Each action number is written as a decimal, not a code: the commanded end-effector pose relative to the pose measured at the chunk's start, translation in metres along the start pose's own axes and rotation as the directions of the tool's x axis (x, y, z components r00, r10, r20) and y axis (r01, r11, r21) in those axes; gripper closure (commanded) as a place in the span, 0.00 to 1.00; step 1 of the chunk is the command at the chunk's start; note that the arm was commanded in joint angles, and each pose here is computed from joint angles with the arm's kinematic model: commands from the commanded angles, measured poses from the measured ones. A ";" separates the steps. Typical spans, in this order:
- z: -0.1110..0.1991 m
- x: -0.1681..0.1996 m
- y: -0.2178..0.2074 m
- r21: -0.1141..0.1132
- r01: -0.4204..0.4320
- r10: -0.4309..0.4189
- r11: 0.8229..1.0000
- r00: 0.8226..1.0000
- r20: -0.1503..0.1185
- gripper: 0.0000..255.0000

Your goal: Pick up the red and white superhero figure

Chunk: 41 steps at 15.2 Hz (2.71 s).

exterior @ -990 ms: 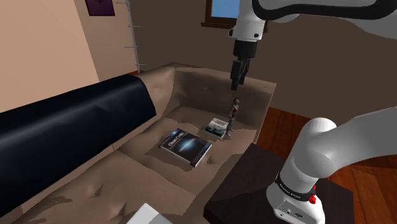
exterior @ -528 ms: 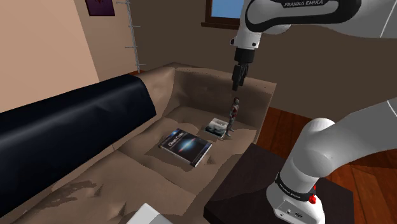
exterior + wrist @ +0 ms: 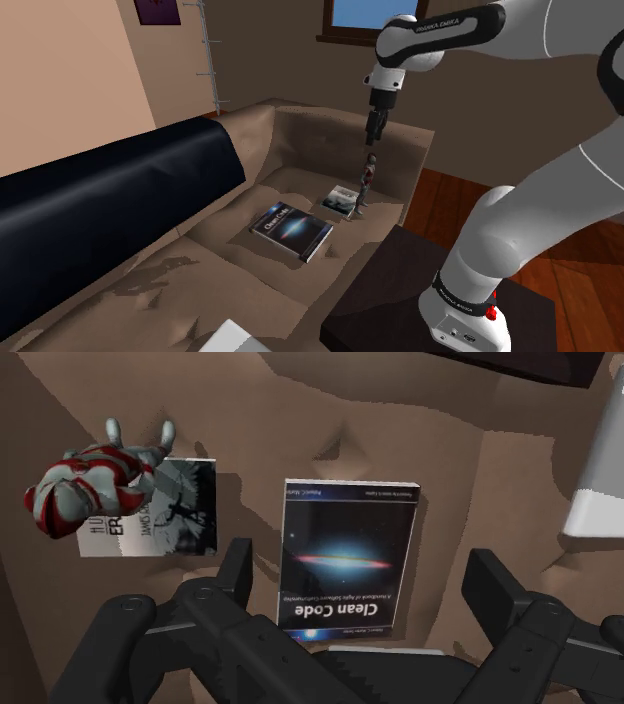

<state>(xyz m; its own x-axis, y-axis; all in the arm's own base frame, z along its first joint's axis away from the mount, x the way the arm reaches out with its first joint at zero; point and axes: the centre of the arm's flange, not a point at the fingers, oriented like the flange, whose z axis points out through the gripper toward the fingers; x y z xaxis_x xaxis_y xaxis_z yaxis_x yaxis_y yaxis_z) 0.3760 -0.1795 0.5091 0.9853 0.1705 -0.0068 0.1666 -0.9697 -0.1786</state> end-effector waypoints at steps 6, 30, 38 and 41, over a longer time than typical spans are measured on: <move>0.031 0.017 0.092 0.040 0.003 -0.003 0.999 1.000 -0.003 0.00; 0.114 0.038 0.206 0.089 0.004 -0.004 0.996 1.000 -0.006 1.00; 0.095 0.038 0.203 0.089 0.005 -0.004 0.996 1.000 -0.006 1.00; 0.079 0.038 0.200 0.089 0.005 -0.004 0.996 1.000 -0.006 1.00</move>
<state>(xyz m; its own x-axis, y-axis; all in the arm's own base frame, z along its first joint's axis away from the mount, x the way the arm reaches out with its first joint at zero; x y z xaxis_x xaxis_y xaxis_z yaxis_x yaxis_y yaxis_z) 0.4438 -0.3524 0.3900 0.9848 0.1735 -0.0003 0.1672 -0.9495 -0.2655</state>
